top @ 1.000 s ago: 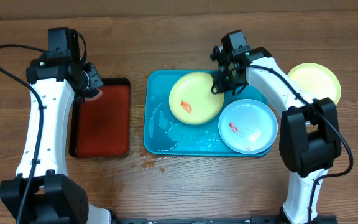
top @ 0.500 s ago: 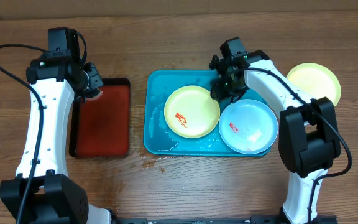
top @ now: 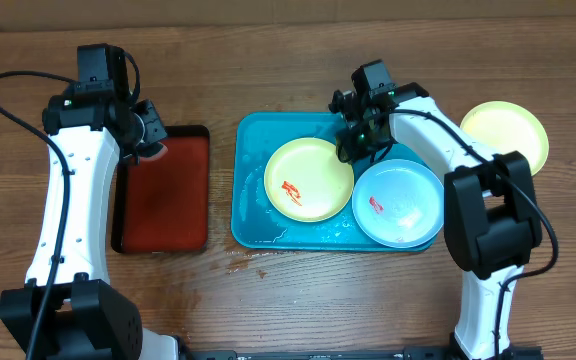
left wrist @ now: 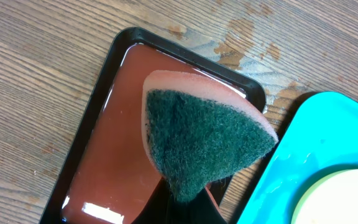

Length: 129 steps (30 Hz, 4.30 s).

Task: Clean dirty plates on tray and stack at the side
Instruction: 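Grasp the rim of the remaining yellow plate with the right gripper, then dip the sponge on the red tray with the left gripper, then scrub the yellow plate with the sponge while the right gripper holds it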

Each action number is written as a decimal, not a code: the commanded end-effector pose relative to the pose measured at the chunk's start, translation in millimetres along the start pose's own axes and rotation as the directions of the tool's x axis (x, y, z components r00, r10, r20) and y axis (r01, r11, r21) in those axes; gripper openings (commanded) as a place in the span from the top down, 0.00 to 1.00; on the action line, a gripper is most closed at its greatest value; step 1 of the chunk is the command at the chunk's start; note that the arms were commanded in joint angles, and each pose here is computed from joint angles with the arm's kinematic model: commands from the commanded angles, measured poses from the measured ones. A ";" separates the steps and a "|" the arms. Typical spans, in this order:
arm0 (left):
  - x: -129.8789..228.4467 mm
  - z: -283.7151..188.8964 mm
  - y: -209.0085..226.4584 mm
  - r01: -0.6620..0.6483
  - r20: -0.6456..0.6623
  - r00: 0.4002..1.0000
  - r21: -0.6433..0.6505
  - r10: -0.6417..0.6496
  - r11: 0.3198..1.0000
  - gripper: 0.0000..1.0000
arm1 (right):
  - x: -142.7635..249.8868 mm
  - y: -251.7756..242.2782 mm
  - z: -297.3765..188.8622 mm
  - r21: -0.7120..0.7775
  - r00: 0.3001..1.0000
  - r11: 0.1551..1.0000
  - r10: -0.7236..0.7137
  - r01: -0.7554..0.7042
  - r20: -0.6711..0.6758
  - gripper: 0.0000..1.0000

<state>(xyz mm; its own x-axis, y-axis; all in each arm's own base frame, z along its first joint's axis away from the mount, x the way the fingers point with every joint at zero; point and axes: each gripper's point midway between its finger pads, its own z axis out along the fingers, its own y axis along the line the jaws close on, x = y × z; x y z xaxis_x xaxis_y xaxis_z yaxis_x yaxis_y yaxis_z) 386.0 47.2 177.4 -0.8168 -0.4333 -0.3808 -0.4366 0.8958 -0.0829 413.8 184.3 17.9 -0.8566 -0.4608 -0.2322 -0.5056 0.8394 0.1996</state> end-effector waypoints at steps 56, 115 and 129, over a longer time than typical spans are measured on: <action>87.5 141.6 41.0 0.026 -0.185 0.982 -0.132 -0.050 0.991 0.96 | -8.2 11.0 13.5 -0.051 0.913 0.912 0.408 -0.407 0.015 0.96; 133.7 121.1 -224.6 -0.259 -0.139 0.933 0.383 0.332 0.887 0.96 | 1.9 29.0 20.9 0.038 0.823 0.822 0.568 -0.568 -0.007 0.96; 113.5 154.1 -148.9 -0.432 -0.109 0.898 -0.032 0.427 0.901 0.96 | 2.0 26.0 20.7 0.053 0.823 0.822 0.568 -0.567 0.002 0.96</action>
<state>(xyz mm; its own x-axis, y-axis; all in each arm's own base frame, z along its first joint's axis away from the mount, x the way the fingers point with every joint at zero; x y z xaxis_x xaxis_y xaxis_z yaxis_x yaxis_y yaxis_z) 413.6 -162.4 10.1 -0.9665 -0.0665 -0.2480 -0.0422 0.9939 -0.1021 399.6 220.4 8.7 -0.9943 0.0828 -0.0675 0.0594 0.9537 0.2950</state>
